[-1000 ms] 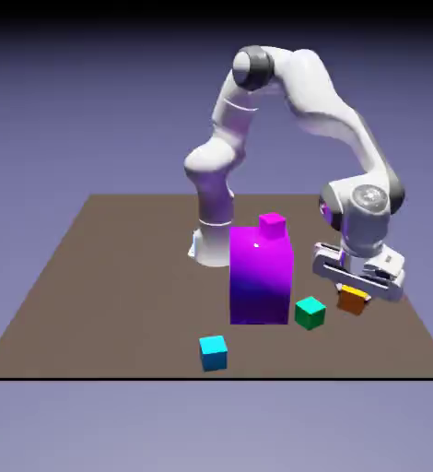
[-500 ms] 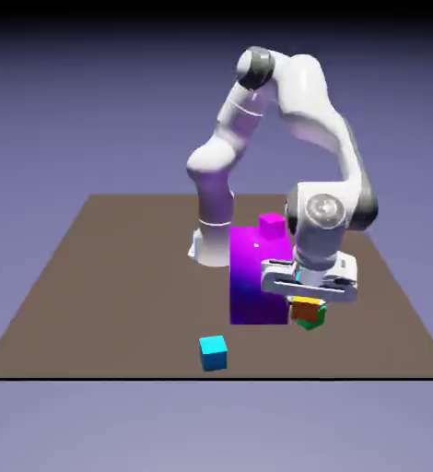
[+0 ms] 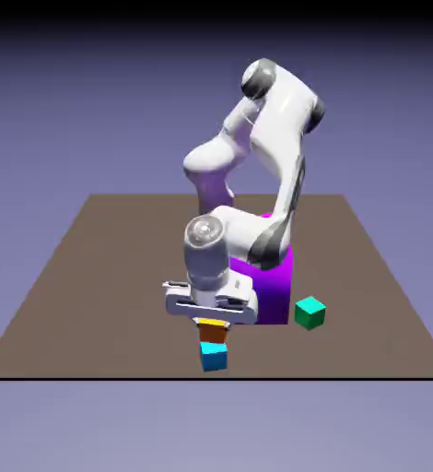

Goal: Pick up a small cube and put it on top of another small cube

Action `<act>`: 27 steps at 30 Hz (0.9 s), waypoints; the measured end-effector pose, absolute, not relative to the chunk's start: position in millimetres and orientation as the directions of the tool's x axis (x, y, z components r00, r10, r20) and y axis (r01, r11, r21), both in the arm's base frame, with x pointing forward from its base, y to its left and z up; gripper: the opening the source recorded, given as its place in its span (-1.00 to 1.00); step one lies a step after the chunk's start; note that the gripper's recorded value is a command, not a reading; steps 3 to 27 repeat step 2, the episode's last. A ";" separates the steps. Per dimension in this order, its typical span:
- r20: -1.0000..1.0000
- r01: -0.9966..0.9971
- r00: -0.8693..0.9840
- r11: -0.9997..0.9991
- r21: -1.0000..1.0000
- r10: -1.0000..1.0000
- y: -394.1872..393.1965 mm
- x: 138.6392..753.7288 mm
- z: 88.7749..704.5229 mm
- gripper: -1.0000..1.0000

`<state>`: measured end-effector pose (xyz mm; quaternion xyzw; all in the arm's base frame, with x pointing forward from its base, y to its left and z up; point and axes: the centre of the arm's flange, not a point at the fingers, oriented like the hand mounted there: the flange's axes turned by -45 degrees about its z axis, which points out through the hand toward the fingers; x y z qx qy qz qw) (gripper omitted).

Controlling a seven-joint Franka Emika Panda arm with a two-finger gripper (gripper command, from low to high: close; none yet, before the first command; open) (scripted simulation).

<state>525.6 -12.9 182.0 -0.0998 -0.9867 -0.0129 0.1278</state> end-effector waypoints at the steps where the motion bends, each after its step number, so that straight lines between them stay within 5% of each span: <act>1: 0.255 0.200 -0.947 0.980 0.000 0.194 -12.9 525.6 182.0 1.00; 27: 0.254 0.199 -0.948 0.980 0.001 0.192 -12.7 530.2 201.2 1.00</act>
